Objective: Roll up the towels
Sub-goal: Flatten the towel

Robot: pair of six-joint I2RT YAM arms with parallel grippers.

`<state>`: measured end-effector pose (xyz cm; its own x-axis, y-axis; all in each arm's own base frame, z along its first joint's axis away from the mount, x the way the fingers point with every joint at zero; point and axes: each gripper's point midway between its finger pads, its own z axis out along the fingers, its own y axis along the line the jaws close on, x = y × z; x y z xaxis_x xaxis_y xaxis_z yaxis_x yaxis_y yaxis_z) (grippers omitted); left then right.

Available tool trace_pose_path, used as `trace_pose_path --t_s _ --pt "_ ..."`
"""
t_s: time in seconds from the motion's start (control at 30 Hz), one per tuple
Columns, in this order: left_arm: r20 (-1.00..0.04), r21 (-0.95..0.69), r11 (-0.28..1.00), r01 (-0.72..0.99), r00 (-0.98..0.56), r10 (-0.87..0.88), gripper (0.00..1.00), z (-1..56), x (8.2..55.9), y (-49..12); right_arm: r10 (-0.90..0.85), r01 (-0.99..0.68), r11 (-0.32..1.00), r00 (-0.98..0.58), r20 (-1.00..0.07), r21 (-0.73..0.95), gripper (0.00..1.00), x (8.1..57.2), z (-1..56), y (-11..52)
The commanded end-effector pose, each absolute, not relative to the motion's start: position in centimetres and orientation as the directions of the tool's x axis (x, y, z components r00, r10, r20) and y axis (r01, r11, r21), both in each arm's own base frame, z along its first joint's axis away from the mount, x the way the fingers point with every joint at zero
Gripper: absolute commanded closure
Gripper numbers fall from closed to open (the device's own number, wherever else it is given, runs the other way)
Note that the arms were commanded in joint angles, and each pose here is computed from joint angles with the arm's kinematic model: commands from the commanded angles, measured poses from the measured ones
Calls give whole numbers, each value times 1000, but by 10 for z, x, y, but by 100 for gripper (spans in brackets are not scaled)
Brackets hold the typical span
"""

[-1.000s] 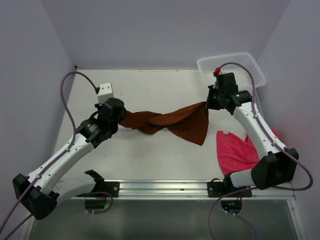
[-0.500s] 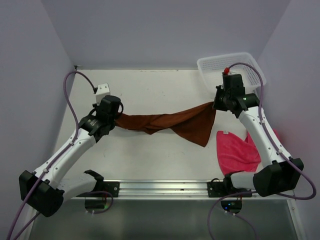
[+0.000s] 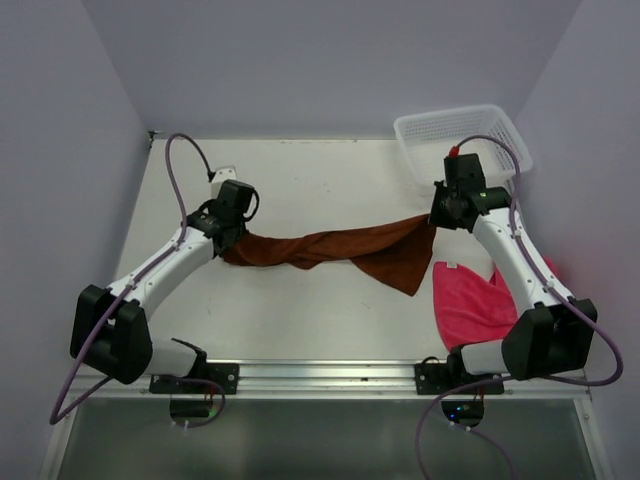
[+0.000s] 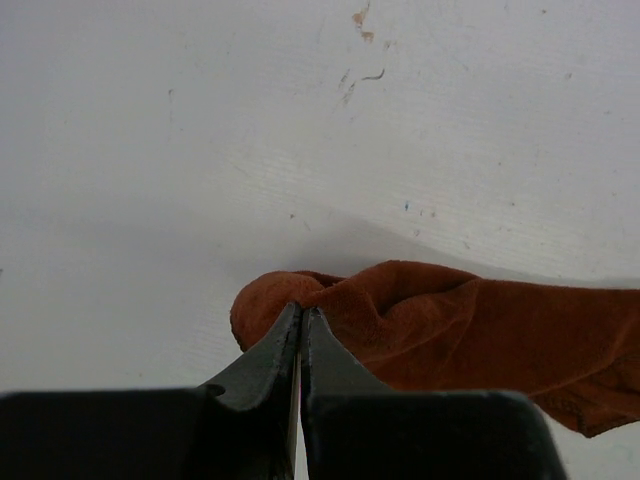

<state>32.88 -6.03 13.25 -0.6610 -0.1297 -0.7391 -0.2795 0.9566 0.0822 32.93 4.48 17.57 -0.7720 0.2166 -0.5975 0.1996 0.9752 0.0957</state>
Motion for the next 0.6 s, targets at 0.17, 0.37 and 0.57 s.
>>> trace_pose_path --t_s 0.17,0.37,0.57 --pt "-755 22 958 -285 -634 -171 97 128 390 -72 230 220 971 -775 -589 90 100 343 165 38" --pt "-738 -10 958 -287 -644 -201 98 116 418 -74 241 239 968 -784 -571 80 100 348 157 33" --pt "-728 -22 958 -284 -653 -210 88 105 445 -74 252 250 965 -796 -551 80 100 353 150 30"
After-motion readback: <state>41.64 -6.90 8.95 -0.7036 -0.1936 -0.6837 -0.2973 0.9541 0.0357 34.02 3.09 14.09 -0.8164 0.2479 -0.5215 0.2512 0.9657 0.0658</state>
